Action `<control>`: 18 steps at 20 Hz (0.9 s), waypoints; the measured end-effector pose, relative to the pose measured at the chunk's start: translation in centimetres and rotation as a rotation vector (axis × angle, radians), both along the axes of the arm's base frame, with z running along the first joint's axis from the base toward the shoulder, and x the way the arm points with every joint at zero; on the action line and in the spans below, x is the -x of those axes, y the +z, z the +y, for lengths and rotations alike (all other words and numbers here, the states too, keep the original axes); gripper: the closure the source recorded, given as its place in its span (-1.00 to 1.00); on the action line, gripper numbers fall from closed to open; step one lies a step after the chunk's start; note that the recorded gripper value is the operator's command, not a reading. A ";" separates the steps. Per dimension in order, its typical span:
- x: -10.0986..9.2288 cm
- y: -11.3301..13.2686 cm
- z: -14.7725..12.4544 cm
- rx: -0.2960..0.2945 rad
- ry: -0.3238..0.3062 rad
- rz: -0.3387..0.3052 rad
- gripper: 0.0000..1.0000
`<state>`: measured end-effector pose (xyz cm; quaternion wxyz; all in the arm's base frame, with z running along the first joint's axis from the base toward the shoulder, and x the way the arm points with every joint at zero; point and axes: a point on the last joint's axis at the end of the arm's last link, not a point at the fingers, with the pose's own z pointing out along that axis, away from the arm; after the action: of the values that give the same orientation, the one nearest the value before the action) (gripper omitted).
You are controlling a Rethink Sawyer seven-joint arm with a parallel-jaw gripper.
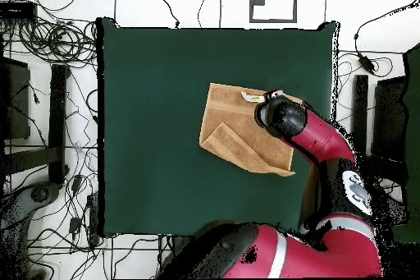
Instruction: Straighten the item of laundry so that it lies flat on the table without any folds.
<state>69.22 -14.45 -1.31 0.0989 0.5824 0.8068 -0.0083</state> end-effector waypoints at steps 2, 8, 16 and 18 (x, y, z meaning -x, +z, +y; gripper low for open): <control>0.1 -0.3 0.5 -0.008 -0.024 0.010 -1.00; 0.6 -0.7 1.0 -0.020 -0.090 0.041 -1.00; 1.3 0.1 0.9 -0.013 -0.160 0.049 -1.00; 1.3 0.4 1.2 -0.011 -0.181 0.054 -1.00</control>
<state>67.91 -13.29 -0.90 0.0729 0.6532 0.7531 -0.0283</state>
